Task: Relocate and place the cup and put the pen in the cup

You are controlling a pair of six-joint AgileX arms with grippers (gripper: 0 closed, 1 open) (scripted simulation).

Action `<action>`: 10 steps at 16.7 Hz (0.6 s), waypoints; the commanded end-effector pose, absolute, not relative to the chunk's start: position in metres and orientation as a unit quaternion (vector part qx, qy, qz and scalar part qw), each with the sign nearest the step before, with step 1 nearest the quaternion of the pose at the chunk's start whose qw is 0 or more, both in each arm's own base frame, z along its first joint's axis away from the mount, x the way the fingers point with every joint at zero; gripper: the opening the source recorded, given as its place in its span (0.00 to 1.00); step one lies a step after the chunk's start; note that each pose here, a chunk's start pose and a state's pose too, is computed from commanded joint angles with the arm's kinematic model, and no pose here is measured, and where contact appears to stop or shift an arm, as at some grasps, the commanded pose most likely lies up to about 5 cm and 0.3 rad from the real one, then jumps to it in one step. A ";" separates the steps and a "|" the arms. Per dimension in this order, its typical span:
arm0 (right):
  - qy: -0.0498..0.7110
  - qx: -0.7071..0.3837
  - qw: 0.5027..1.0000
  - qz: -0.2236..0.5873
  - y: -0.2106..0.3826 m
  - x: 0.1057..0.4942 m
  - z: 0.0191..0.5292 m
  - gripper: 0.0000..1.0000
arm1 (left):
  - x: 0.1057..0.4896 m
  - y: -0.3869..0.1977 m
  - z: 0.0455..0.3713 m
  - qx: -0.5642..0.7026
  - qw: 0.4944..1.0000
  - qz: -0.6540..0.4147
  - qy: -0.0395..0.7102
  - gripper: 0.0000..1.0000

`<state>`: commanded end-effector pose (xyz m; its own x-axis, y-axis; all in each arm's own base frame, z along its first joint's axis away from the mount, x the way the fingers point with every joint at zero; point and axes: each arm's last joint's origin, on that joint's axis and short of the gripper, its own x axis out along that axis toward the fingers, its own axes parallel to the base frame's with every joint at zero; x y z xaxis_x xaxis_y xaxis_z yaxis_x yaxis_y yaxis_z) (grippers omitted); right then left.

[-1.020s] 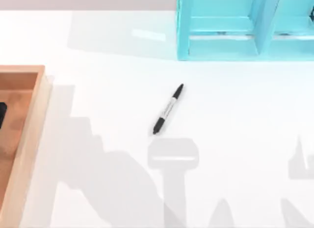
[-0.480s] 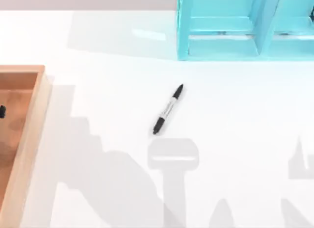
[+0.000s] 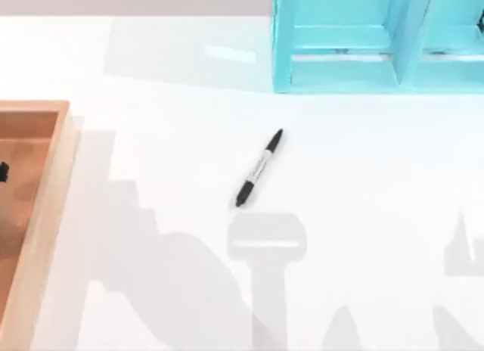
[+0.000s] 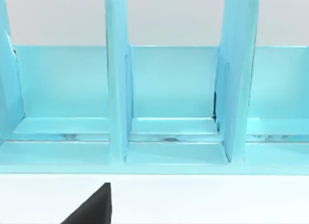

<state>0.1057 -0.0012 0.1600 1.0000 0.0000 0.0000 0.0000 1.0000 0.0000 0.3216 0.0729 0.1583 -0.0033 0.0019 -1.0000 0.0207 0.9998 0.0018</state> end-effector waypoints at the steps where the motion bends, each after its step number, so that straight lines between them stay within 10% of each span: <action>1: 0.000 0.000 1.000 0.000 -0.001 0.106 0.160 1.00 | 0.322 0.073 0.158 0.008 0.706 -0.007 0.708 0.00; 10: 0.000 0.000 1.000 0.000 -0.001 0.106 0.160 1.00 | 0.335 0.072 0.203 -0.014 0.714 0.009 0.700 0.00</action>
<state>0.1057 -0.0012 0.1600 1.0000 0.0000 0.0000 0.0000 1.0000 0.0000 0.3348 0.0722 0.2025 0.0196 -0.0056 -0.9998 -0.0326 0.9994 -0.0062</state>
